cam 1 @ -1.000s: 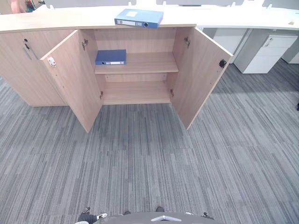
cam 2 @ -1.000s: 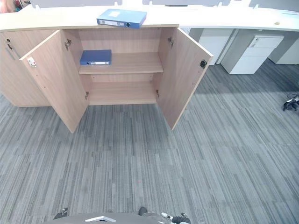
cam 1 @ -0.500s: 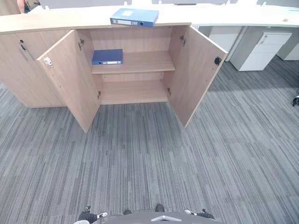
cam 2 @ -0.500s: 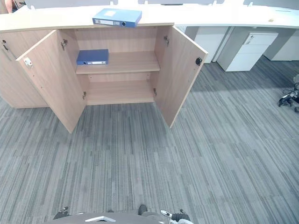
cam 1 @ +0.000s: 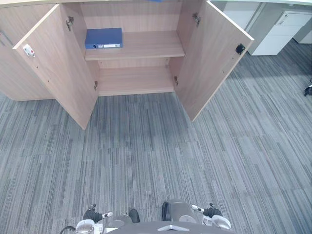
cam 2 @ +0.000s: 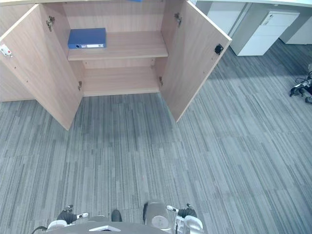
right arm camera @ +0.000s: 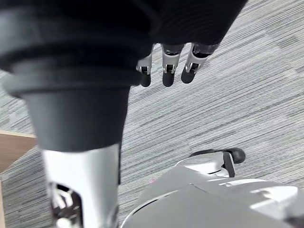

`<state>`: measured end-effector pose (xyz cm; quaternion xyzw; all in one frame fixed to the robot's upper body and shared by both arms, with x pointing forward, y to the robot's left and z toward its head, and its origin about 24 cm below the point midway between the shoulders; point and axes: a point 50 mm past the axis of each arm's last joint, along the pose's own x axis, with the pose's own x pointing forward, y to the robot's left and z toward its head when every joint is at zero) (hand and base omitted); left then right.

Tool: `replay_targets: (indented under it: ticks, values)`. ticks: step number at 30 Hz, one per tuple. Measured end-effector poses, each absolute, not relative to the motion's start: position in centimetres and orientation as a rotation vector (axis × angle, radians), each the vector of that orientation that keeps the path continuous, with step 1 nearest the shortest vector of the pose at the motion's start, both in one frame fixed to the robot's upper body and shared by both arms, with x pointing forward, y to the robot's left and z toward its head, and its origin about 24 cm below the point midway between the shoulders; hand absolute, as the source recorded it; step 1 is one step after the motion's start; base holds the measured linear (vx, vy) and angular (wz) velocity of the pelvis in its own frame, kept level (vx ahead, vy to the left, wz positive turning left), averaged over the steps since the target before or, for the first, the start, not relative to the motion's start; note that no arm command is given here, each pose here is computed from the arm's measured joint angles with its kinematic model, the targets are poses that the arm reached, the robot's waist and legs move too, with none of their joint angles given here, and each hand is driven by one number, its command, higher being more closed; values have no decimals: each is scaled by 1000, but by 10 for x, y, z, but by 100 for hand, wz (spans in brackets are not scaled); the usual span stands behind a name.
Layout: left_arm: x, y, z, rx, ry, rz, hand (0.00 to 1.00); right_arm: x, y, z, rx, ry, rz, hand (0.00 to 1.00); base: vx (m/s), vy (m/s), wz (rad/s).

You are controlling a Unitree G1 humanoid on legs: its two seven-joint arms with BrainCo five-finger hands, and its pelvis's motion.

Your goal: Walk over to the cabinet, pick up the folder, carry it to the office cabinet, place the folder inside the office cabinet, then close the office cabinet door

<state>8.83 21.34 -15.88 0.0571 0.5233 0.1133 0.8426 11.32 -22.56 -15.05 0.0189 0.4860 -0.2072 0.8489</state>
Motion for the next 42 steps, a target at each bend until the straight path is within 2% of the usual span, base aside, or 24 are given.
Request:
replay_targets:
  ticks: [6, 8, 13, 17, 23, 27, 30, 42]
  values:
    - [104, 209, -156, 109, 1069, 237, 0, 121, -226, -148, 36, 996, -430, 0, 314, -72, 15]
    - [106, 207, -156, 99, 1060, 242, 0, 105, -224, -153, 44, 1038, -441, 0, 523, -223, 54]
    - [115, 183, -155, -41, 1010, 290, 0, 102, -231, -151, 51, 1026, -478, 0, 452, -253, 30]
    - [130, 188, -145, -110, 916, 373, 0, 108, -229, -146, 70, 975, -482, 0, 370, -183, 4]
    - [139, 189, -140, -113, 874, 380, 0, 115, -221, -146, 129, 956, -518, 0, 339, 47, -8]
    - [130, 188, -145, -104, 916, 369, 0, 112, -216, -149, 148, 977, -520, 0, 351, 234, -37]
    - [127, 199, -146, -61, 929, 369, 0, 108, -196, -155, 198, 1014, -499, 0, 436, 249, -47]
    - [116, 193, -154, -11, 1010, 304, 0, 138, -205, -144, 143, 927, -453, 0, 397, 86, 0]
